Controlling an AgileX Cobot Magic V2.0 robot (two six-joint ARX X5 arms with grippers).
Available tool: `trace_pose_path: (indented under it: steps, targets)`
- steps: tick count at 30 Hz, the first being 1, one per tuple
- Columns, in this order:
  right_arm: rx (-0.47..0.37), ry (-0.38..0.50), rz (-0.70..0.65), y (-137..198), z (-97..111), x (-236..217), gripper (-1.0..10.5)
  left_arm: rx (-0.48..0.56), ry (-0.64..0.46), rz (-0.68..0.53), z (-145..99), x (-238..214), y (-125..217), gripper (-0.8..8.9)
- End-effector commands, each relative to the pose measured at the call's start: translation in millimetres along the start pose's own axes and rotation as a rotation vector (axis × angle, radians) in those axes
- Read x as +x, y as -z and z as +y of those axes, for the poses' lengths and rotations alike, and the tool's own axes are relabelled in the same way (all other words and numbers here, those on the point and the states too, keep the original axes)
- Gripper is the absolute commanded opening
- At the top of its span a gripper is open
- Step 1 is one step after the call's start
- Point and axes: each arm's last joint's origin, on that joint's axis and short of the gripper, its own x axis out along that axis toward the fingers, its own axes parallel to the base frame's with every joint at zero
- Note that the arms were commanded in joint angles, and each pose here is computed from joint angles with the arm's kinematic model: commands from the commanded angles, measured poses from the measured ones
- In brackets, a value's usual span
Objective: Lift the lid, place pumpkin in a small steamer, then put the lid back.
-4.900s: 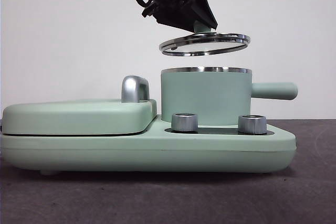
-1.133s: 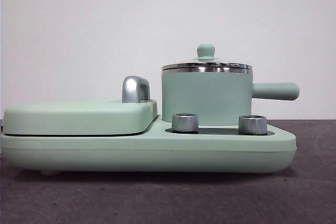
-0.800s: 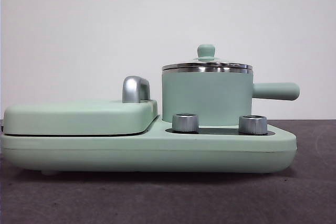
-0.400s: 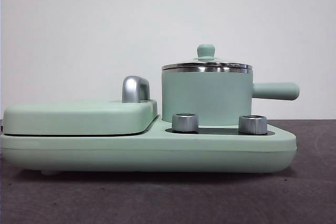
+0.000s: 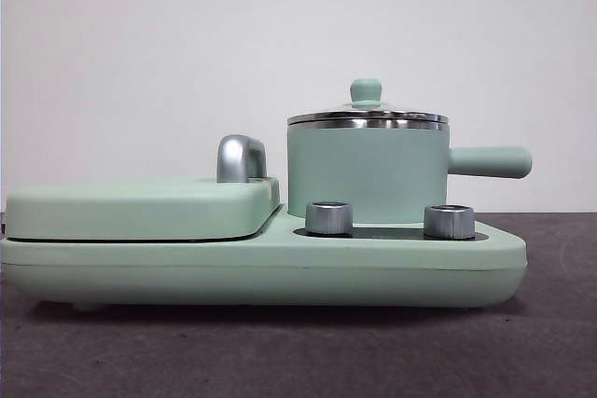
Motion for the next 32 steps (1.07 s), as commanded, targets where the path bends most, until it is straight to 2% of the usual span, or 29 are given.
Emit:
trace_pose_path:
  steps: [1, 9, 32]
  targets:
    - [0.003, -0.007, -0.008, -1.4, 0.6, -0.9, 0.3, -0.032, -0.007, -0.005, 1.1, 2.7, 5.2, 0.06]
    - [0.003, -0.007, -0.009, -1.4, 0.6, -0.9, 0.3, -0.044, -0.091, -0.031, 1.3, 5.8, 9.2, 0.06]
    - [0.002, -0.007, -0.009, -1.4, 0.6, -0.9, 0.3, -0.027, -0.054, -0.031, -2.4, 5.9, 9.0, 0.06]
